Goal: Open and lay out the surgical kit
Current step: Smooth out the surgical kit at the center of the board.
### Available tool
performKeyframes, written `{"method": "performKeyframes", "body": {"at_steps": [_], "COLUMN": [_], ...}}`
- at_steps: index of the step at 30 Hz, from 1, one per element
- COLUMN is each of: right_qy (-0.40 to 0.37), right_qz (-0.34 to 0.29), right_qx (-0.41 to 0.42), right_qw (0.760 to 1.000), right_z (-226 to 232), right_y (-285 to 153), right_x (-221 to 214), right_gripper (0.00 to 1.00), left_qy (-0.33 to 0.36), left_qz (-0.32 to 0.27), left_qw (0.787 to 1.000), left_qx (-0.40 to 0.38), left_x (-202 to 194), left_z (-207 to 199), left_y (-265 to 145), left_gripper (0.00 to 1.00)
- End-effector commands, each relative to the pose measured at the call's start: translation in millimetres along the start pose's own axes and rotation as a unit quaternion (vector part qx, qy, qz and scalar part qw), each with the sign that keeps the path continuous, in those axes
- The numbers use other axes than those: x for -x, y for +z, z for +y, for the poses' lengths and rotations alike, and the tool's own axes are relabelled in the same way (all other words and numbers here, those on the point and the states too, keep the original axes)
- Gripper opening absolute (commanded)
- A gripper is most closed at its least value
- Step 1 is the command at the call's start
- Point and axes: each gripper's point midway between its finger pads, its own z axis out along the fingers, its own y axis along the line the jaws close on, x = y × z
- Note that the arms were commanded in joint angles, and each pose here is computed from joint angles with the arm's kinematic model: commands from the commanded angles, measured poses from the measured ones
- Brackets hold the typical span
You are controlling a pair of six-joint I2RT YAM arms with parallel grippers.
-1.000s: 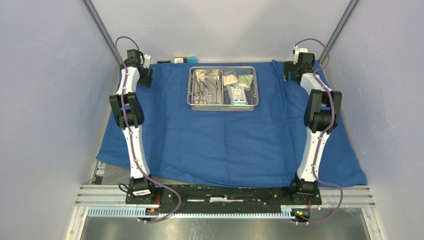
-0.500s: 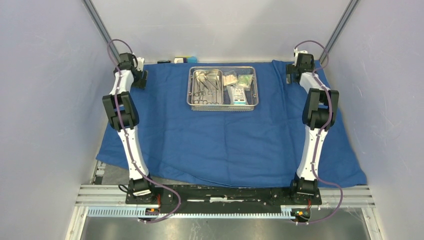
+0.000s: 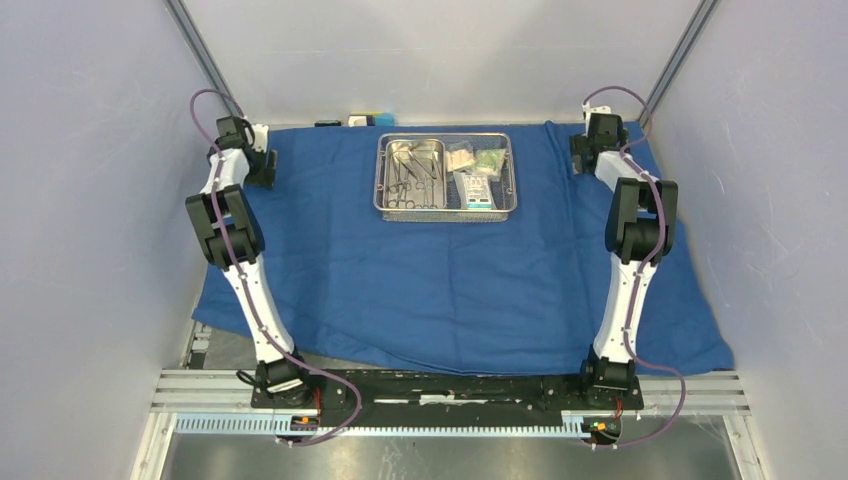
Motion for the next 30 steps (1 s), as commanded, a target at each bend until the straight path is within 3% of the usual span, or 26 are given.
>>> {"method": "performKeyframes", "body": {"at_steps": [1,10,15,21,30], "right_qy": [-0.061,-0.12,-0.066,-0.02,-0.019], "right_qz": [0.011,0.02,-0.072,-0.141,-0.122], "right_qx": [-0.038,-0.093,-0.033,0.042,0.049], "right_qw": [0.997,0.988,0.995,0.989,0.991], "right_z": [-8.6,-7.3,3.4,23.1,39.0], "right_y": [-17.5,-29.8,-60.5,-82.8,-42.4], "right_x": [-0.2,-15.0,12.0,40.1,51.0], "right_gripper": [0.99,0.99,0.99,0.99,0.99], "left_qy": [0.015,0.004,-0.009,-0.027,-0.04], "left_qz": [0.122,0.111,0.094,0.076,0.067], "left_qw": [0.992,0.994,0.995,0.996,0.997], "left_qx": [-0.009,-0.015,-0.017,-0.023,-0.024], "left_x": [-89.8,-89.5,-79.6,-66.6,-58.9], "left_z": [15.4,15.9,15.9,14.6,14.6], "left_y": [12.8,9.6,6.6,1.8,-5.2], "left_gripper": [0.77,0.78,0.78,0.79,0.8]}}
